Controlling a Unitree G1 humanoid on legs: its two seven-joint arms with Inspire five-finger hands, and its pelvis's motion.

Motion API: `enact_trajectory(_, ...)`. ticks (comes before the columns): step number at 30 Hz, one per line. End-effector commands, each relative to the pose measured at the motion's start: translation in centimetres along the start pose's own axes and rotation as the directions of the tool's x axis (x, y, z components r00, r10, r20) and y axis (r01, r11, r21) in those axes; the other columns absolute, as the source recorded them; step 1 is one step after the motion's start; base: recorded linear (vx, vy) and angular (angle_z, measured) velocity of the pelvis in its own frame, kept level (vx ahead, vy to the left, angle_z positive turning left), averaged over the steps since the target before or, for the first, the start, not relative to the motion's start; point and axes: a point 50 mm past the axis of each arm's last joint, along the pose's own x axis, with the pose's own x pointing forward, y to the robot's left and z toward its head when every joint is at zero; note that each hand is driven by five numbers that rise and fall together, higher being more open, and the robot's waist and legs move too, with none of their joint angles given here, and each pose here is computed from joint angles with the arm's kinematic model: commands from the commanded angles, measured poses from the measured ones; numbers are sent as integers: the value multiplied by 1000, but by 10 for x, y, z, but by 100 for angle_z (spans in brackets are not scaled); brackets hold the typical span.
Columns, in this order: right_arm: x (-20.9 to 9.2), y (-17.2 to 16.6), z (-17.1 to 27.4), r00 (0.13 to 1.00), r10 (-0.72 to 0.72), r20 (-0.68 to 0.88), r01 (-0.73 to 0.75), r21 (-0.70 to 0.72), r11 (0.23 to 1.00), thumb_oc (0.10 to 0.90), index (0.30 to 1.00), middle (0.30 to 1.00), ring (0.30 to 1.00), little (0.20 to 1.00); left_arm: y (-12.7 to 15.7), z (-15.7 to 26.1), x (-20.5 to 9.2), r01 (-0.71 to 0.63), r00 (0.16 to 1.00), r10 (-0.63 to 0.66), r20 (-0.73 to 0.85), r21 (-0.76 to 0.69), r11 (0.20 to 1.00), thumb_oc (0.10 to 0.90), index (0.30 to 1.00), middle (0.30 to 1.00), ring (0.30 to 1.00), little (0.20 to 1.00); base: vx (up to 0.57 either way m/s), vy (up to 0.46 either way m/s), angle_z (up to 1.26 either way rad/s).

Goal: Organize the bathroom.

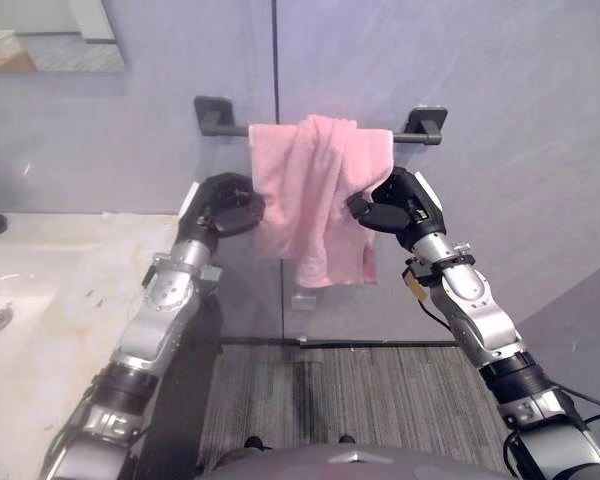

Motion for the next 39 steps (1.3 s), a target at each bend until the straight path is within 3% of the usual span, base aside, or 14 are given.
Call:
enact_trajectory(1, 2, 7, 11, 995, 25, 98, -27, 10, 1000, 400, 300, 300, 300, 300, 18, 43, 25, -98, 972, 84, 218, 54, 994, 400, 300, 300, 300, 300, 0, 0, 0)
enact_trajectory(13, -22, -4, -16, 957, -286, 40, 277, 157, 948, 400, 300, 300, 300, 300, 32, 24, -2, -388, 884, 407, 232, -121, 913, 400, 300, 300, 300, 300, 0, 0, 0)
enact_trajectory(19, -22, -2, -16, 925, -379, 29, 367, 196, 909, 400, 300, 300, 300, 300, 29, 22, -4, -407, 875, 429, 225, -140, 903, 400, 300, 300, 300, 300, 0, 0, 0)
enact_trajectory(22, -26, -5, -23, 882, -471, -11, 459, 244, 854, 400, 300, 300, 300, 300, 26, 20, -3, -404, 878, 427, 214, -144, 903, 400, 300, 300, 300, 300, 0, 0, 0)
enact_trajectory(31, -29, -2, -33, 811, -573, -119, 575, 336, 746, 400, 300, 300, 300, 300, 20, 18, -1, -396, 887, 420, 193, -151, 906, 400, 300, 300, 300, 300, 0, 0, 0)
enact_trajectory(39, -27, 0, -32, 800, -588, -119, 588, 350, 729, 400, 300, 300, 300, 300, 18, 13, -1, -413, 884, 438, 163, -164, 896, 400, 300, 300, 300, 300, 0, 0, 0)
